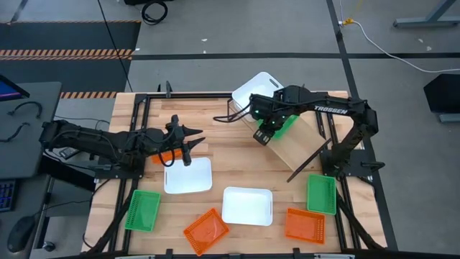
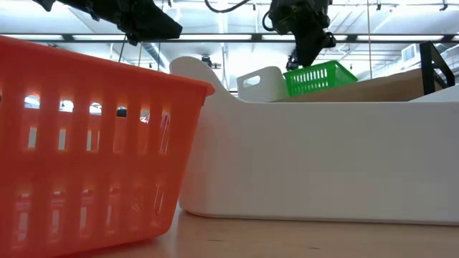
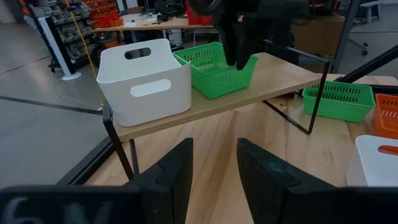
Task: Stack baskets on shelf by color
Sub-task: Put the top green bin on the shelf
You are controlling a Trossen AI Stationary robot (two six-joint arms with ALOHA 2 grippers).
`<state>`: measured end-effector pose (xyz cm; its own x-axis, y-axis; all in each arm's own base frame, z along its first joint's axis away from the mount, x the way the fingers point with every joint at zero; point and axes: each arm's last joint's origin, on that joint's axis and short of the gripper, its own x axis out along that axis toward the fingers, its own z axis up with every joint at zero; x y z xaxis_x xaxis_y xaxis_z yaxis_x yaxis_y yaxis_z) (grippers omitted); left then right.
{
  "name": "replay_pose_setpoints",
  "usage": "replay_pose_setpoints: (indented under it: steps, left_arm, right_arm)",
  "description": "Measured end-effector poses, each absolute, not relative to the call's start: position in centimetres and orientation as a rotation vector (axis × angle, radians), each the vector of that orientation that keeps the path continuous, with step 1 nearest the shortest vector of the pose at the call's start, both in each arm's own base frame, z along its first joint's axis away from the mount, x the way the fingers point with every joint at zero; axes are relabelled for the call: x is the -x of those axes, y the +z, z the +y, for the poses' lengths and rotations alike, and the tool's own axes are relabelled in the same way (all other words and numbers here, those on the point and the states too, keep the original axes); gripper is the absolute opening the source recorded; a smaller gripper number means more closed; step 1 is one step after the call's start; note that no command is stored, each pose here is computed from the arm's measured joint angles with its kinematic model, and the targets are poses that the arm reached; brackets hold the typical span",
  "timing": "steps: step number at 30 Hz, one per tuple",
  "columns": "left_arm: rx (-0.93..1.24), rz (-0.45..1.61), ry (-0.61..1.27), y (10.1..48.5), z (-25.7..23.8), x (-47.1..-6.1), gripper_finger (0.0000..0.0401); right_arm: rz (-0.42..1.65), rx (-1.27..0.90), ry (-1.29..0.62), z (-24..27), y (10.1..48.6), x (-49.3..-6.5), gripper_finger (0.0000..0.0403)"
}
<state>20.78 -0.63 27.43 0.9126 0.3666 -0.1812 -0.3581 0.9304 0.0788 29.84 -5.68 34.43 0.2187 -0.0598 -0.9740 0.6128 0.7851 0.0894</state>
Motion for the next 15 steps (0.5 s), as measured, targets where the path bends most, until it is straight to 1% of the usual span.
replay_pose_setpoints:
  steps: [5, 9, 12, 15]
  left_arm:
    - [-0.045, 0.195, 0.374, 27.4, -0.6, -20.8, 0.0133]
    - [-0.044, 0.195, 0.374, 27.4, -0.6, -20.8, 0.0133]
    - [-0.045, 0.195, 0.374, 27.4, -0.6, -20.8, 0.0133]
    - [-0.045, 0.195, 0.373, 27.4, -0.6, -20.8, 0.0133]
  right_arm:
    - [1.299, -0.543, -0.400, -5.3, 35.2, -28.9, 0.0101]
    - [1.340, -0.508, -0.401, -5.0, 35.9, -27.5, 0.0101]
    - [1.285, -0.485, -0.396, -4.9, 36.8, -26.7, 0.0101]
    - [1.256, -0.400, -0.395, -4.9, 37.7, -25.8, 0.0101]
